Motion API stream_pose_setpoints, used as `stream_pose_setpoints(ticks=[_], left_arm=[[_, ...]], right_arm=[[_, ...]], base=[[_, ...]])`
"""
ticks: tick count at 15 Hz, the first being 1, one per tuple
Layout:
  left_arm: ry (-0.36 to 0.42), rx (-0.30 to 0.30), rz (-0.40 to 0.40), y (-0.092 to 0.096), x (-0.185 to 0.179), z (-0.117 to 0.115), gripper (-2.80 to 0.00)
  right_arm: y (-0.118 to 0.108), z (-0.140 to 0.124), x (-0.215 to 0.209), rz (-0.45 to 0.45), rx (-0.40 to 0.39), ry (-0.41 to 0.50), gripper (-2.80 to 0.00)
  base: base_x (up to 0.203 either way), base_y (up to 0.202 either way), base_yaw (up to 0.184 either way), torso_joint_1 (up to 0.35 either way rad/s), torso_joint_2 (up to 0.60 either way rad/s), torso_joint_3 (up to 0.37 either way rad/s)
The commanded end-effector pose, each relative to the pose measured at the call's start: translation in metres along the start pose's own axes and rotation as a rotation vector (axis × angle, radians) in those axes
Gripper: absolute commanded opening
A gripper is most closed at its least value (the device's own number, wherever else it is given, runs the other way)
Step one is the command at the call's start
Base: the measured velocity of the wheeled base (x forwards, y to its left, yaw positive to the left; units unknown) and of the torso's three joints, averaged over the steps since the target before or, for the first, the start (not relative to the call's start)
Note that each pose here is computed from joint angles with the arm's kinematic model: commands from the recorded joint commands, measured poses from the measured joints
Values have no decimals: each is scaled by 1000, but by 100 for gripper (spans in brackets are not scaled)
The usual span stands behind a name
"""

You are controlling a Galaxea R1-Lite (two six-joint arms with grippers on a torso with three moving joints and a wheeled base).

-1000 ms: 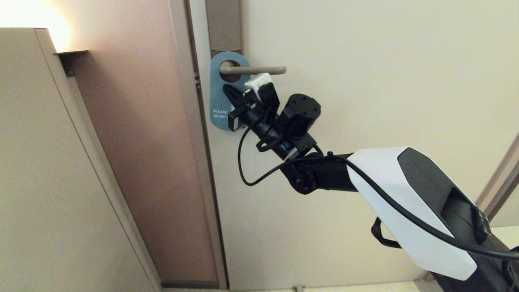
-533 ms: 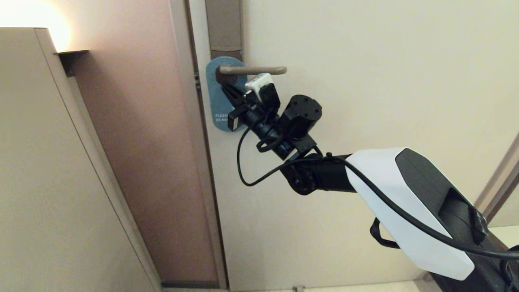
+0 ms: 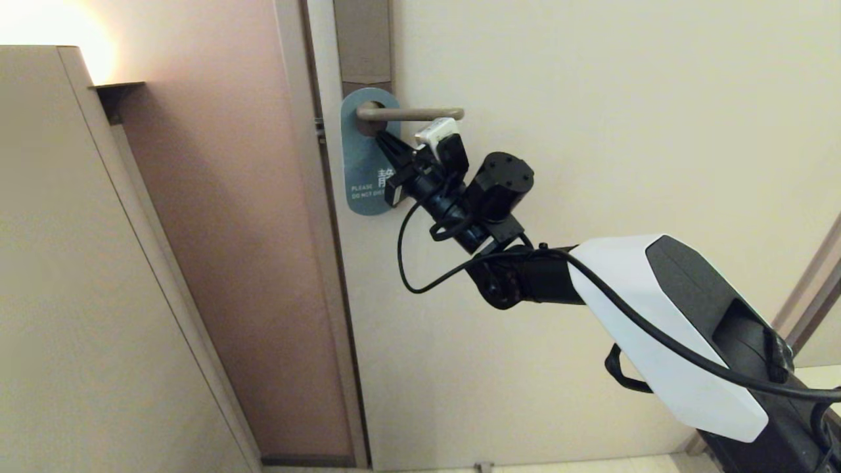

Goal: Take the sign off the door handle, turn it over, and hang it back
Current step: Hang the sign back with the other side facing out

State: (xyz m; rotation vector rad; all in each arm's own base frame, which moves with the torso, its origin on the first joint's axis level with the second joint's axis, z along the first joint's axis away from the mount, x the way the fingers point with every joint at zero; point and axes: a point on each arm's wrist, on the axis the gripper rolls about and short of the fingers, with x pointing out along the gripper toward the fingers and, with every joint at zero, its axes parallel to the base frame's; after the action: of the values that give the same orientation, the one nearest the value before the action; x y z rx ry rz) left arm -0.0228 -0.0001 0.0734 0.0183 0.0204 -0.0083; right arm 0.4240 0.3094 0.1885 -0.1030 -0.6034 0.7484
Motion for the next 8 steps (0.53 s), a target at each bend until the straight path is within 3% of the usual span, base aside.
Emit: stream_pose_setpoints(ticks=[1,8], left_arm=[[0,0,0,0,0,0,-280],[0,0,0,0,0,0,-280]], right_arm=[[2,-5,-1,10,-1,10,-280],[-5,-20,-12,10,2,82,-280]], base=[[0,0,0,0,0,0],[0,0,0,0,0,0]])
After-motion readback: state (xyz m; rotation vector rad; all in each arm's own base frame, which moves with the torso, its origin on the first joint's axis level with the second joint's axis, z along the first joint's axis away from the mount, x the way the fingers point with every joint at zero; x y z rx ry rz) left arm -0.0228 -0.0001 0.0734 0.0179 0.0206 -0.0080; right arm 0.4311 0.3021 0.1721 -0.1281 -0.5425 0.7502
